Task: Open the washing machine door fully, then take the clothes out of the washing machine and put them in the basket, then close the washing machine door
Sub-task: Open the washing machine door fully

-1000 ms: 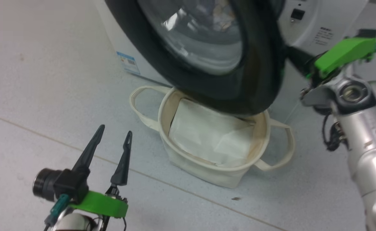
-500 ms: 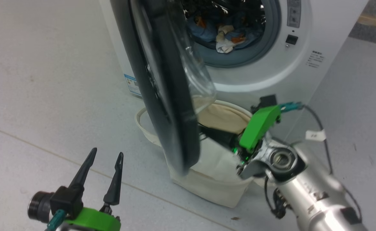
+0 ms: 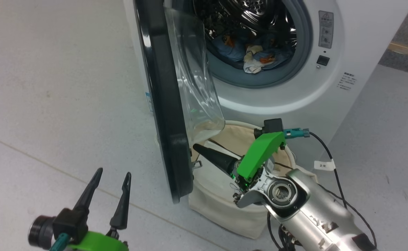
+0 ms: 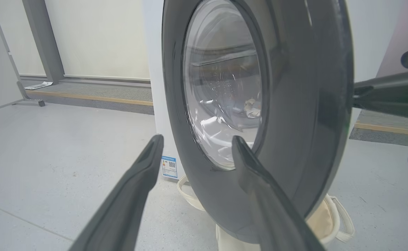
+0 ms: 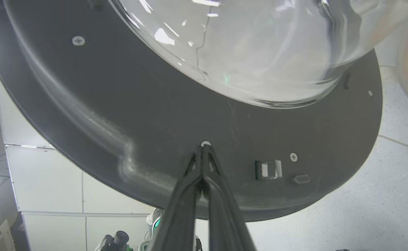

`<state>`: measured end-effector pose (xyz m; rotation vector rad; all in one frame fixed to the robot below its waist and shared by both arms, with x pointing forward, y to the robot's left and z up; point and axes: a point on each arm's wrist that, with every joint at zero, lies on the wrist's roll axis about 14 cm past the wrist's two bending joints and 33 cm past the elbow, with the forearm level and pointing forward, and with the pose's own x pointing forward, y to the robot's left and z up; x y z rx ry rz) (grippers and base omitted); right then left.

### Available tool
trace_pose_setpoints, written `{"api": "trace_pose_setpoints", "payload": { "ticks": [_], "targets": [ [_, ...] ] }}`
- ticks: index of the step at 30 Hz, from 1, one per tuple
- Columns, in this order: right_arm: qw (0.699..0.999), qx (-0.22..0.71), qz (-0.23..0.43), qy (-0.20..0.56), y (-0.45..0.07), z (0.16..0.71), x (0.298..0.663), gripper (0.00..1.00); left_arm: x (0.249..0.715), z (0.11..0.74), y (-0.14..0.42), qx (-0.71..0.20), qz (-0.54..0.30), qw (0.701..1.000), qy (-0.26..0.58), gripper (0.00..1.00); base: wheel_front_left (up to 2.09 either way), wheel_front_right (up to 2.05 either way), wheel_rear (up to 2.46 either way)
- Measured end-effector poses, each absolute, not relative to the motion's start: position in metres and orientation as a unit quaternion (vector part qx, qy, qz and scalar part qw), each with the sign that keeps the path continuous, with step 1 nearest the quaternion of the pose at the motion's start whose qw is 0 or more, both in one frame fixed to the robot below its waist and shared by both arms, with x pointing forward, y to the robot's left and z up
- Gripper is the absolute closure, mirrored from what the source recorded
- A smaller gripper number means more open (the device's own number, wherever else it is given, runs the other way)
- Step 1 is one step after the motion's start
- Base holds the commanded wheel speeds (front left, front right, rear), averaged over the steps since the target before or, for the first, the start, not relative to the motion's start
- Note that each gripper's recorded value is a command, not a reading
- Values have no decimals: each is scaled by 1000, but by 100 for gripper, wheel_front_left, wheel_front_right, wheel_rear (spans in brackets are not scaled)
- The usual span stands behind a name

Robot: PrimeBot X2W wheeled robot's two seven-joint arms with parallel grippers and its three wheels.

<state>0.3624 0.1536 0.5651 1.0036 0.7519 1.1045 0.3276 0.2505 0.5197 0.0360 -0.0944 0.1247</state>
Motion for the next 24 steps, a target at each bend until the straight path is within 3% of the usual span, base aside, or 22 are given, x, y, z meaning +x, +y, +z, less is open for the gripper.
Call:
{"api": "trace_pose_setpoints", "payload": {
  "ticks": [1,11,24],
  "targets": [
    [674,448,487,327,152,567,364,0,327,519,251,17,63,997,-46,0,0,0,0],
    [717,447,467,262,125,579,377,0,329,518,249,17,58,997,-47,0,0,0,0],
    [822,356,433,101,65,590,392,0,328,518,246,16,56,997,-48,0,0,0,0]
  ]
}}
